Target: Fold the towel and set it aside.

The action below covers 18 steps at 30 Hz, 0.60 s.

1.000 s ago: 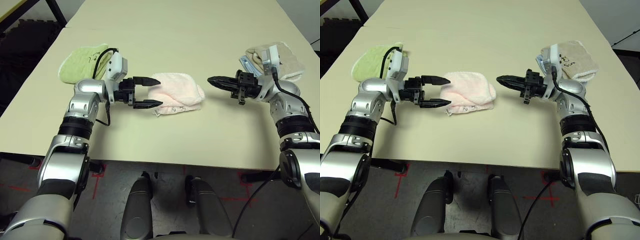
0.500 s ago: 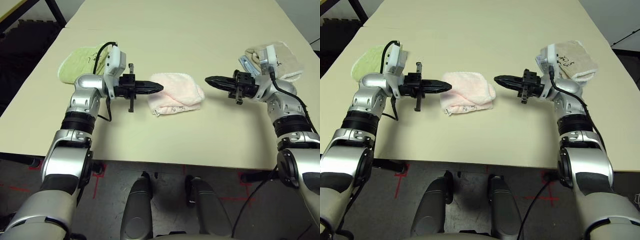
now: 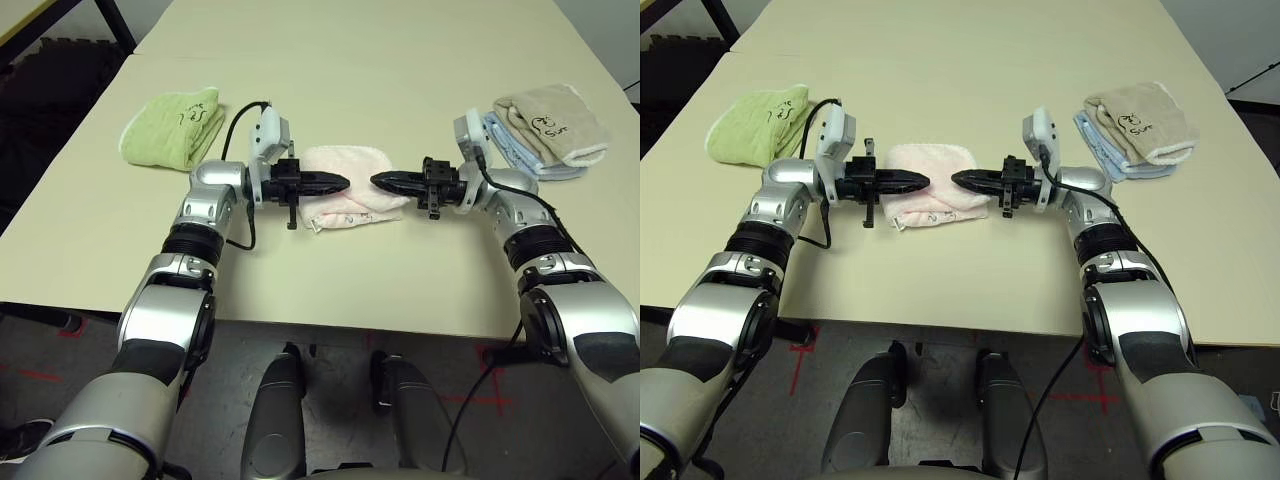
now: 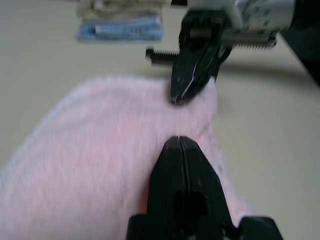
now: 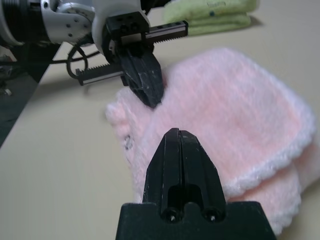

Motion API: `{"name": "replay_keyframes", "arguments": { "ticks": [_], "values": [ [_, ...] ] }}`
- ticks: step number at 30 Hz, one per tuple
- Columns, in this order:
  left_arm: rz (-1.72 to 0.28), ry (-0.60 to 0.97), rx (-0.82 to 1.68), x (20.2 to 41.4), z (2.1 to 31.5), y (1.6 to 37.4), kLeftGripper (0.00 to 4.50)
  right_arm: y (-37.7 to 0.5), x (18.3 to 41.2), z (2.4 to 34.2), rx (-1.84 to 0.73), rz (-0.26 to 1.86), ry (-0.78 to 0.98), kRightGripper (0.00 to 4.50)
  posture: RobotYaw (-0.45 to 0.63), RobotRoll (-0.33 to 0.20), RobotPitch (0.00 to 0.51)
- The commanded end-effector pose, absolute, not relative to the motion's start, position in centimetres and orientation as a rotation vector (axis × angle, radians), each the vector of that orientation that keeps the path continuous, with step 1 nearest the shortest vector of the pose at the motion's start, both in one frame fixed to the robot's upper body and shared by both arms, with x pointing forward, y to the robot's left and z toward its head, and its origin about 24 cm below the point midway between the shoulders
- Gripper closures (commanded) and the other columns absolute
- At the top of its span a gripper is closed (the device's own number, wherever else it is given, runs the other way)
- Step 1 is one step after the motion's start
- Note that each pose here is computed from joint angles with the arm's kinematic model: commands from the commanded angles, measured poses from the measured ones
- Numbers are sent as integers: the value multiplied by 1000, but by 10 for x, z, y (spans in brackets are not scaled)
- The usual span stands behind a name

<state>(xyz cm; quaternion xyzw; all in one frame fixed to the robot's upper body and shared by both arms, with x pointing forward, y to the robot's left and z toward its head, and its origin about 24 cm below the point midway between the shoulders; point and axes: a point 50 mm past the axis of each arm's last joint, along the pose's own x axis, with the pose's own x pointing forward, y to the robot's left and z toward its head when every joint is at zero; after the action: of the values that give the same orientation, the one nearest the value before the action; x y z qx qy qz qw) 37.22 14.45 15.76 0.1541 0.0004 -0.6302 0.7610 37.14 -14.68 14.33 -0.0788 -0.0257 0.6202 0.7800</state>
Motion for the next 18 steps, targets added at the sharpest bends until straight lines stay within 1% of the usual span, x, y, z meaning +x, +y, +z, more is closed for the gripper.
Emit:
{"name": "replay_keyframes", "arguments": {
  "ticks": [1,9,18],
  "values": [
    [-1357,48,366,373,149,147,4434,-145,371,134,-196,1325,0,4500,30,0,213],
    [-1318,130,410,369,128,159,4434,-145,370,106,-203,1236,143,4500,18,0,222],
    [-1239,104,471,375,141,173,4434,-154,365,104,-174,1282,152,4500,10,0,223]
  ]
}}
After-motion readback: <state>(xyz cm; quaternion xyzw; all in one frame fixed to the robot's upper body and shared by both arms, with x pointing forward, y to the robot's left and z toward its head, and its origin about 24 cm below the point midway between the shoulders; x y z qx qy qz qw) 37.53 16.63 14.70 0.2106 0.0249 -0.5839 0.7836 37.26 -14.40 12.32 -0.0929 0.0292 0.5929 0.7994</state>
